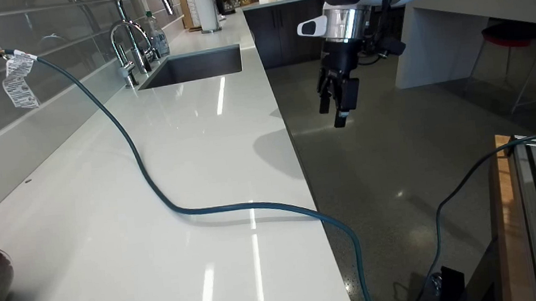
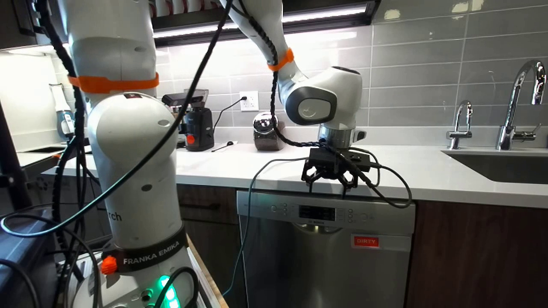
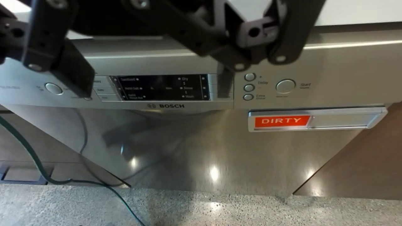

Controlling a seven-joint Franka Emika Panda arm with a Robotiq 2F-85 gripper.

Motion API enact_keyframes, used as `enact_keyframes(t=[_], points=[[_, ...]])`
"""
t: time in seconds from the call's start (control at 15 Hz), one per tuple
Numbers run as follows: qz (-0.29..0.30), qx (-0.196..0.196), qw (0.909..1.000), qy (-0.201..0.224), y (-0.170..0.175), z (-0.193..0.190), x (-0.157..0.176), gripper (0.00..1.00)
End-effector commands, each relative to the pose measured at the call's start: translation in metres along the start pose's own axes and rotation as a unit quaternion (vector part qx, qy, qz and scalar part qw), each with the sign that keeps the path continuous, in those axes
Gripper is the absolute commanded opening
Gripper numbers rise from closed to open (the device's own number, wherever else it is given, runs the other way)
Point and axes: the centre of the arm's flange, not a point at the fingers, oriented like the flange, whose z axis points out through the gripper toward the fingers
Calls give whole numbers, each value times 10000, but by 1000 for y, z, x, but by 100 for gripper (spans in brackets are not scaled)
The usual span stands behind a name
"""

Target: Press a button on the machine

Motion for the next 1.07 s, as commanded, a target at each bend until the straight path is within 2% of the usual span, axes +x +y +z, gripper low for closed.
enact_keyframes(t=[0.0, 0.2, 0.53, 0.6, 0.67, 0.73, 0.8, 1.0], points=[[-68, -75, 9998, 146, 17, 30, -2, 100], [1, -157, 9996, 243, 26, 45, -4, 100], [32, -27, 9988, 478, 30, 69, -10, 100], [41, -29, 9986, 535, 31, 73, -10, 93], [43, -18, 9982, 605, 33, 77, -11, 74], [38, -1, 9979, 653, 35, 80, -11, 69], [38, -23, 9975, 702, 37, 82, -12, 69], [26, -15, 9966, 827, 43, 93, -15, 45]])
